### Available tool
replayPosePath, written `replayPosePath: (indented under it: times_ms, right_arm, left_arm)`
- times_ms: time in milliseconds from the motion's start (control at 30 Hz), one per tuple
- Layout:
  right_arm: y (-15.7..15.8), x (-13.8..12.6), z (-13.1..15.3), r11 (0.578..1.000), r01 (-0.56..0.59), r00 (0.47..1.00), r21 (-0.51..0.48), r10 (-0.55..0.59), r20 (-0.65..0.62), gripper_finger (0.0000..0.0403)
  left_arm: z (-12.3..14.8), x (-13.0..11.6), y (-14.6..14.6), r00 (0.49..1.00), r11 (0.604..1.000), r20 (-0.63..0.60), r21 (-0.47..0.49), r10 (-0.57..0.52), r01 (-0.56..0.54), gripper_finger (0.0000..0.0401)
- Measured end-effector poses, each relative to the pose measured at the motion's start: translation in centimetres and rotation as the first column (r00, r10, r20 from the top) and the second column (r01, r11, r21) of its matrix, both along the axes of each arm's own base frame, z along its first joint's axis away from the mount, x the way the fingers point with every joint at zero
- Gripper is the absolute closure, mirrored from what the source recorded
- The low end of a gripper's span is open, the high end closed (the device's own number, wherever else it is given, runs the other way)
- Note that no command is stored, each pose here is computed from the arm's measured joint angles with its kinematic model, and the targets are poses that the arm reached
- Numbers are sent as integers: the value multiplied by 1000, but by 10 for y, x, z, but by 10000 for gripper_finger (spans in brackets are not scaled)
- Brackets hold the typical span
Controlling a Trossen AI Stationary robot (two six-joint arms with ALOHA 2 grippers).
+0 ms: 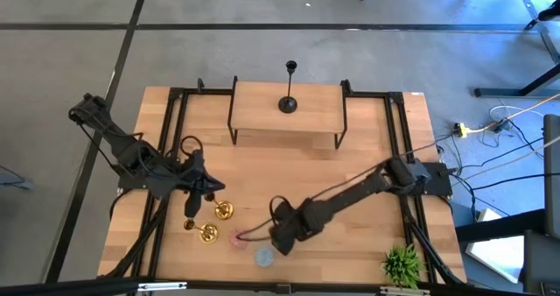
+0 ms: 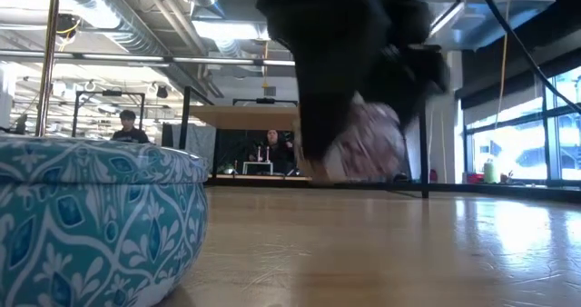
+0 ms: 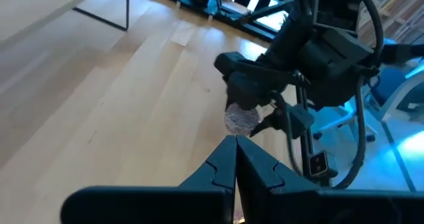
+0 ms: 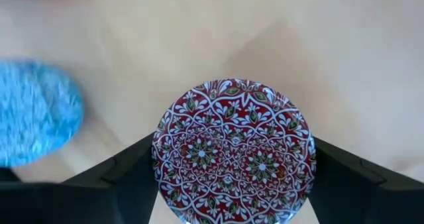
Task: Pick & Place candle stick holders
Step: Put the red candle on the shelf
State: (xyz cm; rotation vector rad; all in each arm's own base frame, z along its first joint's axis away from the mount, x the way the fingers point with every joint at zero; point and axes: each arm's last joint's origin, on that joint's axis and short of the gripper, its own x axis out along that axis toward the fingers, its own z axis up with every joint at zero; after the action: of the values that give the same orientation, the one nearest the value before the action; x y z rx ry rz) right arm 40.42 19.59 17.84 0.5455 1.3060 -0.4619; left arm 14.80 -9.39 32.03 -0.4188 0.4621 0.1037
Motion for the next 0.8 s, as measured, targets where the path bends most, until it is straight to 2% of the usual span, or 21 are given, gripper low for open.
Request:
replayPosePath:
  times_ms: [133,367,633,800]
  right_arm:
    - [-25,10,30,997,13,1000,-73,-14,-16,98]
    - [-72,26,79,985,80,997,-150,-76,34,98]
    - [-142,33,113,953,251,968,-166,-247,47,98]
    - [-192,29,125,903,406,913,-139,-407,22,98]
  left_arm:
    - [4,-4,4,1000,1000,23,-6,5,-5,399]
    - [8,-9,7,999,1000,44,-17,8,-7,399]
    - [8,-11,4,999,1000,45,-17,-15,15,399]
    - [8,-14,1,998,1000,59,-9,-12,12,400]
